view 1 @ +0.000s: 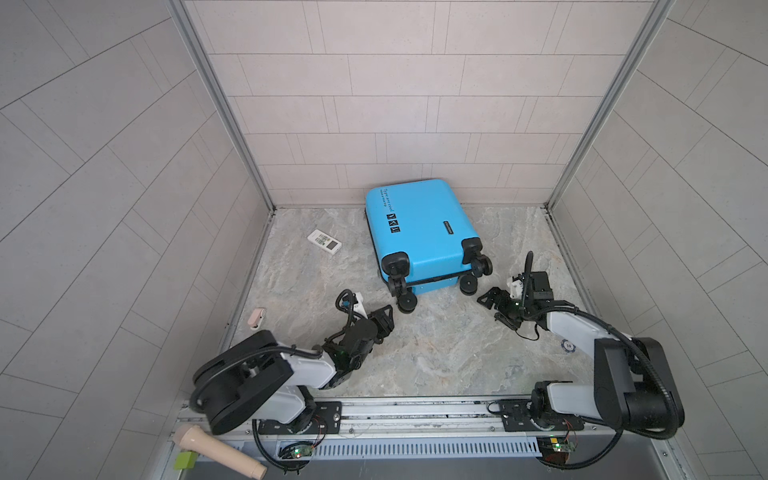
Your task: Pack the luggage
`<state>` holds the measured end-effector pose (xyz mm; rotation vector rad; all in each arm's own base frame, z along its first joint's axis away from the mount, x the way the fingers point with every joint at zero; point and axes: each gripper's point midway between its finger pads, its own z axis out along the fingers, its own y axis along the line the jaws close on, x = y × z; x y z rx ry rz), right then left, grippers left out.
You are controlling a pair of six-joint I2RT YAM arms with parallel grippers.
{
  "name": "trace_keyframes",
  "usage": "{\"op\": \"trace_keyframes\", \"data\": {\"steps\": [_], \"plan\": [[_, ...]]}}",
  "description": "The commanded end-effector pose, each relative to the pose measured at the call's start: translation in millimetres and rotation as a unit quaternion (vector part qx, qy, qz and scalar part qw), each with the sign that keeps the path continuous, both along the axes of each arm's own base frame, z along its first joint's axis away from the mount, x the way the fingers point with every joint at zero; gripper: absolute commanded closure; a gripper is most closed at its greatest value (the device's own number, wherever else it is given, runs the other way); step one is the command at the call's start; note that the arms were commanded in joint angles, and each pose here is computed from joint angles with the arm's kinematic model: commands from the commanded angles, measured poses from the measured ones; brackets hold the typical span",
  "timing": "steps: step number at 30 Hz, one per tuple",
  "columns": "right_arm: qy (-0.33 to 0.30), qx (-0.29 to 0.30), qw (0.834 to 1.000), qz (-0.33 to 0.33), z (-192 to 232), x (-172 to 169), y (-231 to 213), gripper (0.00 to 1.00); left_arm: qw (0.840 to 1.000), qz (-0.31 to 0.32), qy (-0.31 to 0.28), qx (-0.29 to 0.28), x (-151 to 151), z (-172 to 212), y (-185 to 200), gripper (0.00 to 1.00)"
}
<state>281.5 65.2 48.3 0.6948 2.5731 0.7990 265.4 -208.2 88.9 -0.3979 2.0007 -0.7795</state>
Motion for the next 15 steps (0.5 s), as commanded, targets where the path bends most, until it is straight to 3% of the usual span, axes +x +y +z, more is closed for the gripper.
{"op": "trace_keyframes", "data": {"steps": [1, 6, 15], "plan": [[0.030, -0.066, 0.997, 0.015, 7, -23, -15, 0.14, 0.989, -0.006, 0.028, 0.145, -12, -13, 27, 0.36], [-0.013, -0.105, 0.994, 0.036, 45, -24, -13, 0.16, 0.988, 0.033, -0.021, 0.150, -9, 20, 50, 0.36], [-0.148, -0.166, 0.969, 0.111, 132, -24, 30, 0.10, 0.983, -0.036, -0.070, 0.165, 1, 76, 32, 0.37]]}}
